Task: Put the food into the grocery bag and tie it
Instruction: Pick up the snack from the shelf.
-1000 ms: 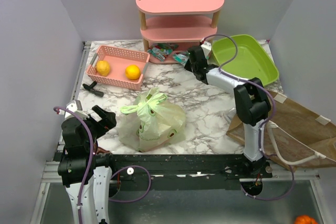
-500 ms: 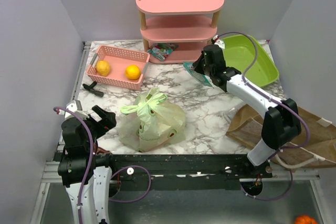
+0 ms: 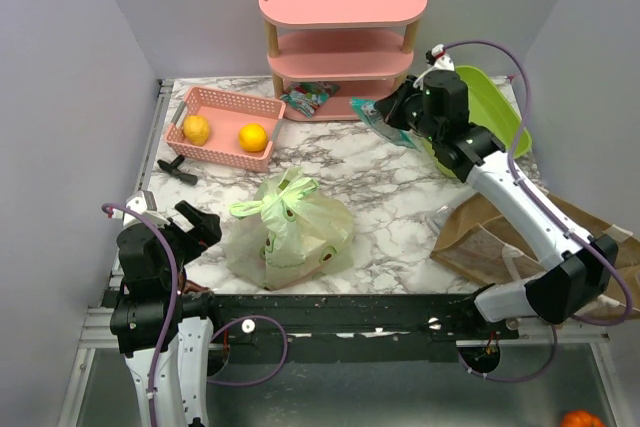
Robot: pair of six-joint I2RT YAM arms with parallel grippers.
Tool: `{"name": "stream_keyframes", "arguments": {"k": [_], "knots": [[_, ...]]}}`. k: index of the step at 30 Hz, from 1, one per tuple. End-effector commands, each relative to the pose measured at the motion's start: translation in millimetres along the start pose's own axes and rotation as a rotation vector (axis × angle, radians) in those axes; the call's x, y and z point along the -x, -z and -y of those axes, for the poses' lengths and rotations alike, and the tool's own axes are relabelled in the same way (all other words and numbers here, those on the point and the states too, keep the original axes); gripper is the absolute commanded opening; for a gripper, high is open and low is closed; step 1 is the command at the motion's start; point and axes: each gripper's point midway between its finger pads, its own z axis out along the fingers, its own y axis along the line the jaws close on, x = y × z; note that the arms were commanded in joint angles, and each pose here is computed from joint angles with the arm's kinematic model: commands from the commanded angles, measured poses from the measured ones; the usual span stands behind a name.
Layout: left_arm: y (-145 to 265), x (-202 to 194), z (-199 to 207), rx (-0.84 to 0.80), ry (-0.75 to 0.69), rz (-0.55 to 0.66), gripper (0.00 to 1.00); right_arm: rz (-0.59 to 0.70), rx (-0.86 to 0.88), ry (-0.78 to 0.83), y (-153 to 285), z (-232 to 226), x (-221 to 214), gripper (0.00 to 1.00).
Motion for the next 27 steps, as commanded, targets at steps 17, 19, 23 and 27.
{"name": "stream_keyframes", "arguments": {"k": [17,19,23,27], "knots": [[-5,1,2,-0.003,-0.007,-0.02,0.97,0.406,0.15,0.051,194,-54,155,0.01],[-6,1,8,-0.036,-0.021,-0.03,0.97,0.436,0.13,0.052,211,-48,161,0.01],[-8,0,19,-0.099,-0.039,-0.044,0.97,0.509,0.058,0.058,248,-31,174,0.01],[-10,3,15,-0.074,-0.024,-0.03,0.96,0.565,-0.026,0.054,283,-9,180,0.01]]}}
